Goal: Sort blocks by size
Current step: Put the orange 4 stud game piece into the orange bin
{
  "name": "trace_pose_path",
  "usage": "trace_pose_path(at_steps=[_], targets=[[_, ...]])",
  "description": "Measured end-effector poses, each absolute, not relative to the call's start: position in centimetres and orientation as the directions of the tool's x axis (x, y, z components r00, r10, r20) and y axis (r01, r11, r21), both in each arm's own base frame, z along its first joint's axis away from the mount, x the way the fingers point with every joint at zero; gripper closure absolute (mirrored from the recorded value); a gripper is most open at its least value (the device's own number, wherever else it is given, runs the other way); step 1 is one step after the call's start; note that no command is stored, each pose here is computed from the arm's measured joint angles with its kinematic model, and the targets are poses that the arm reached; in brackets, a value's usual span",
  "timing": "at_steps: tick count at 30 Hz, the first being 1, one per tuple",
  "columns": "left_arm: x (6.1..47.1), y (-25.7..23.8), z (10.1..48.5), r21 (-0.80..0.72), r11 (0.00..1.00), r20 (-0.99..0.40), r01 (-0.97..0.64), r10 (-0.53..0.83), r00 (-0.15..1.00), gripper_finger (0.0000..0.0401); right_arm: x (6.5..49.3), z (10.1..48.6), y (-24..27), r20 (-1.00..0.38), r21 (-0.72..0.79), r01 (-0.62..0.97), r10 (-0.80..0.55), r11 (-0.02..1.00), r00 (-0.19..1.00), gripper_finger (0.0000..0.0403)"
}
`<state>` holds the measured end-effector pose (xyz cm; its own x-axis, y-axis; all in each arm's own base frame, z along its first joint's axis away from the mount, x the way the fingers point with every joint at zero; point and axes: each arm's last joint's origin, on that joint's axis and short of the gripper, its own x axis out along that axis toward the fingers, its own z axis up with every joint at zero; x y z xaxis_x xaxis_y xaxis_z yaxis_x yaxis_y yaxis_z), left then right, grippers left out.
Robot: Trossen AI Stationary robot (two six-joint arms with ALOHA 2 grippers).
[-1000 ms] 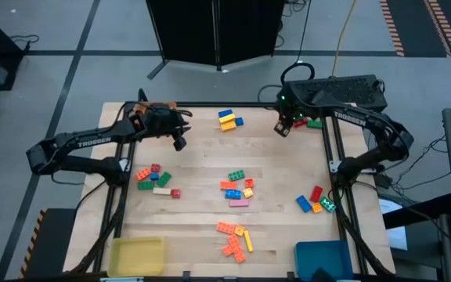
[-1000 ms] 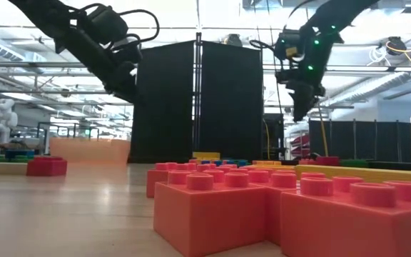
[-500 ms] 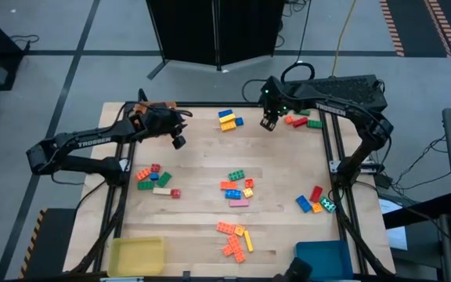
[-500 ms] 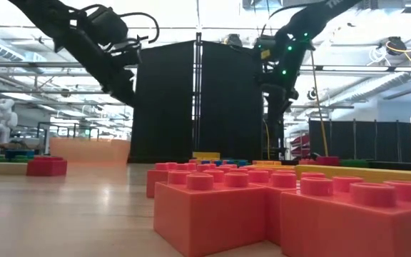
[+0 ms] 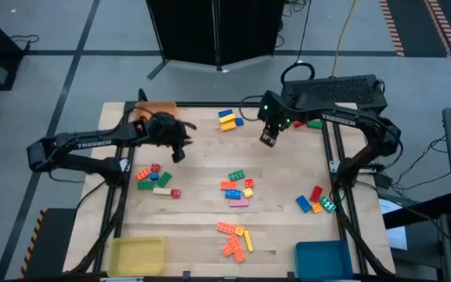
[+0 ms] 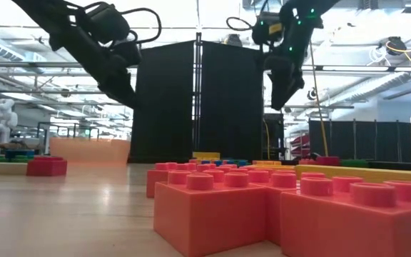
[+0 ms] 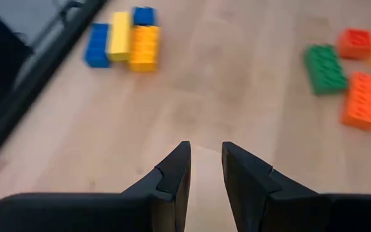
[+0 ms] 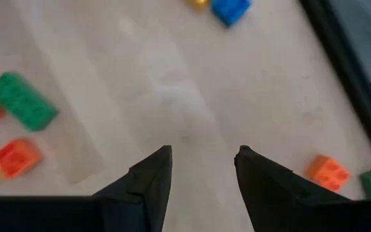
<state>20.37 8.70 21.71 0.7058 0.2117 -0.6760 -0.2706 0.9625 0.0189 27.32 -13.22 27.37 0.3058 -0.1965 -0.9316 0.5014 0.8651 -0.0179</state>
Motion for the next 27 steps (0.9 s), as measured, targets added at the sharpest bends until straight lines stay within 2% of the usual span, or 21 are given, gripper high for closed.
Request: trace_pose_path(at_steps=[9,14,17,23,27], targets=[[21.2,5.9,21.5,0.016,0.989,-0.693,-0.145,0.116,0.711,0.0308,28.7,26.8,-9.1,-0.943,-0.007,0.427,-0.148,0.904,0.299,0.0236],[20.7,6.4,21.2,0.070,0.941,-0.728,-0.330,0.274,0.628,0.0308,28.9,25.8,-7.7,-0.945,-0.025,0.414,-0.156,0.910,0.286,0.0236],[20.1,6.7,20.8,0.049,0.918,-0.767,-0.393,0.287,0.575,0.0303,29.0,25.4,-7.3,-0.942,-0.042,0.421,-0.176,0.906,0.285,0.0236],[19.0,7.2,20.2,0.002,0.858,-0.831,-0.514,0.288,0.477,0.0246,29.0,24.8,-6.8,-0.942,-0.044,0.408,-0.173,0.912,0.287,0.0236],[19.2,7.6,20.4,0.023,0.871,-0.812,-0.491,0.303,0.499,0.0205,29.1,24.8,-6.9,-0.940,-0.048,0.405,-0.178,0.913,0.290,0.0236]])
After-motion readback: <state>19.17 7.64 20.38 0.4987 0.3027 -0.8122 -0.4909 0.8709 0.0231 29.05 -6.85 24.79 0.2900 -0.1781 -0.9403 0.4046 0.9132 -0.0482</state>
